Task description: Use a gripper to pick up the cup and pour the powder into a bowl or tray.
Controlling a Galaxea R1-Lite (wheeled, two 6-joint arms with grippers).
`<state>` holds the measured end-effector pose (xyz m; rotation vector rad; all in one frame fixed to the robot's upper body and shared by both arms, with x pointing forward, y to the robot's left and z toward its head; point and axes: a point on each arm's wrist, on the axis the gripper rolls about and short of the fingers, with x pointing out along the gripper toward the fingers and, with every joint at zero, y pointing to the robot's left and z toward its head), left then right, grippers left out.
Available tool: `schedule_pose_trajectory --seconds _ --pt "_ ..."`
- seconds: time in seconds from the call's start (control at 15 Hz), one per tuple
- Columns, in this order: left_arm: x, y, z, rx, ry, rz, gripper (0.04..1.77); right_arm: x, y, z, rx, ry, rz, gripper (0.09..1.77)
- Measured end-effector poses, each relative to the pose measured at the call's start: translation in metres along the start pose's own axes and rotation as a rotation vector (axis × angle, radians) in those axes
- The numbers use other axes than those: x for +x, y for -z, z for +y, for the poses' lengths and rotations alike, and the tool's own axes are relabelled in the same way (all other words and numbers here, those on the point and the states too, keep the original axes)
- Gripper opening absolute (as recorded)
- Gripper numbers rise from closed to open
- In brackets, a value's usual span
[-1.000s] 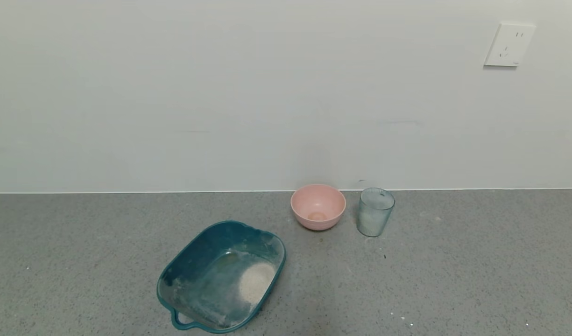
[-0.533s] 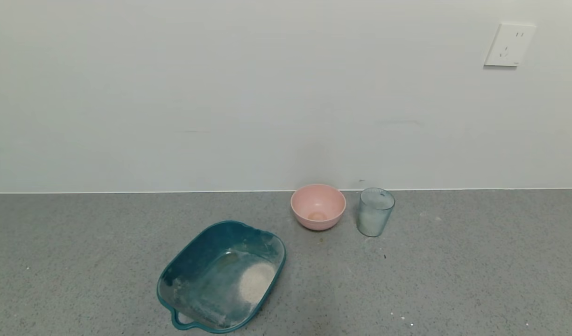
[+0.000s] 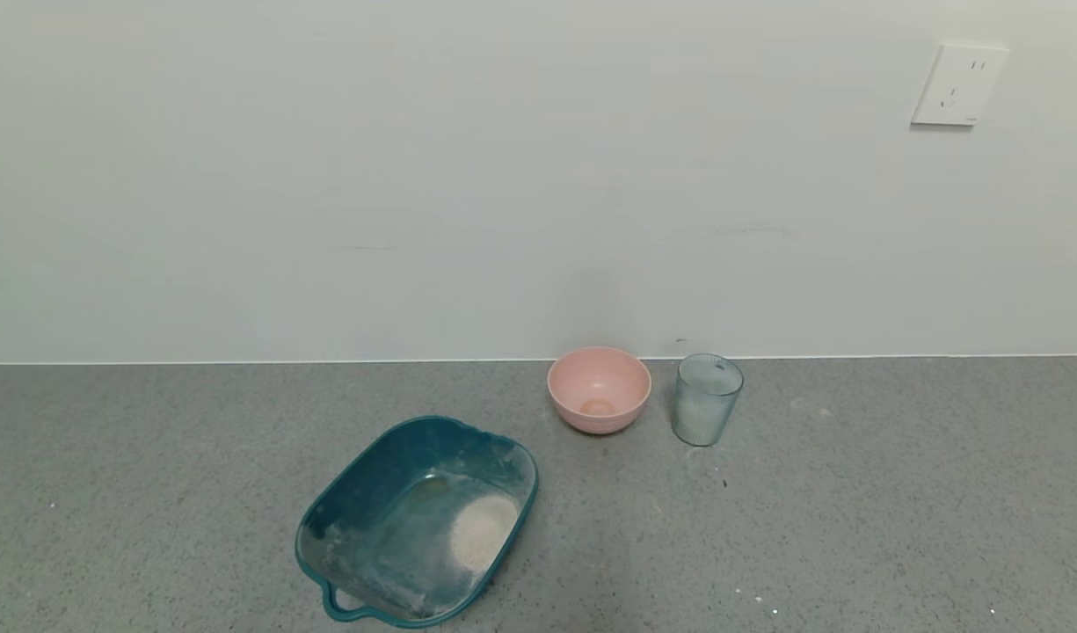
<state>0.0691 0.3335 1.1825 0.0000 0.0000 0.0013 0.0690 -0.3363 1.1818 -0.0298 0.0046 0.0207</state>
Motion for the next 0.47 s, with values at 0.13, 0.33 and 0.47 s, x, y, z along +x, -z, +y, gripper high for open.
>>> schedule_pose_trajectory --seconds 0.13,0.33,0.47 --pt "0.0 0.0 0.0 0.0 0.0 0.0 1.76 0.0 -0.0002 -0.0001 0.016 0.003 -0.002 1.7" --pt "0.0 0.0 0.0 0.0 0.0 0.0 1.76 0.0 -0.0003 -0.0001 0.02 0.004 -0.002 1.7" --pt "0.0 0.0 0.0 0.0 0.0 0.0 1.76 0.0 -0.0003 -0.0001 0.021 0.004 -0.002 1.7"
